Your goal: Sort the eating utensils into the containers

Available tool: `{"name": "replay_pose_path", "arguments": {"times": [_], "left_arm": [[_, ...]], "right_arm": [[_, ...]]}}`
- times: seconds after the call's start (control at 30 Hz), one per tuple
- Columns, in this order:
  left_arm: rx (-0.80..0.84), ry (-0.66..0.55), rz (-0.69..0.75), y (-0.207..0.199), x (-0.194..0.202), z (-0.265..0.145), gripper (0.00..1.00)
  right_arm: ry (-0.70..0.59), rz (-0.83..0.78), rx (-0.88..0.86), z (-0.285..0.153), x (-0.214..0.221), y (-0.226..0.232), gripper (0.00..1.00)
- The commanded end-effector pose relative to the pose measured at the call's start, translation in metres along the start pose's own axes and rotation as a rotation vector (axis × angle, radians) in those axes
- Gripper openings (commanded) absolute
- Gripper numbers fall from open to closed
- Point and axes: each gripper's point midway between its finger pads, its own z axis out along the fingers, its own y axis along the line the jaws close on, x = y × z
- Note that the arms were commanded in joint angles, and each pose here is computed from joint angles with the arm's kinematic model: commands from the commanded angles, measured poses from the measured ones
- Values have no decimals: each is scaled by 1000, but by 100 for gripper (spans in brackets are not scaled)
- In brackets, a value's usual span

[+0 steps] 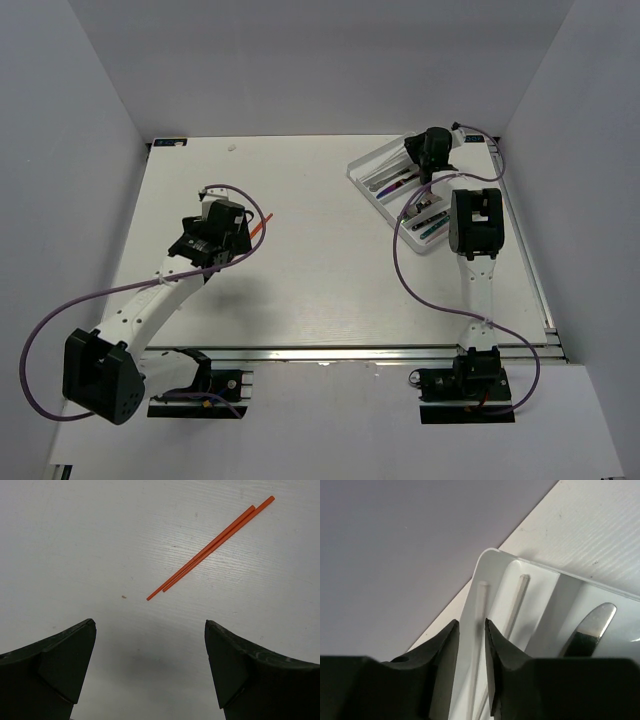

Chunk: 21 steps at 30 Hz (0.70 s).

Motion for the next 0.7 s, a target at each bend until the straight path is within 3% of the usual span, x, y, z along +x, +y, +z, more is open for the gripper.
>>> {"name": "replay_pose_path", "arguments": {"times": [0.0,0.17,0.2,0.4,0.5,0.6,0.67], "left_arm": [[30,-35,-22,0,-8,-7,98],[37,-37,-21,-1,-8,-7,98],[39,-39,-21,-2,-9,-8,98],[114,-29,-6,-18,-11,-5,98],[177,26,-12,-43,-17,1,98],[266,103,18,-74,-14,17,98],[325,124,53,-101,-40,28,95]], "right_arm": [[-74,-24,-114,-18,-36,56,35],[-85,-55,-119,-26,-49,74,57],[-87,-56,-125,-30,-52,80,68],[-100,-138,-168,-63,-81,121,72],[-71,-215,-270,-113,-102,175,73],[85,-318,-333,-162,-85,188,73],[255,-350,-350,-204,-50,167,73]]}}
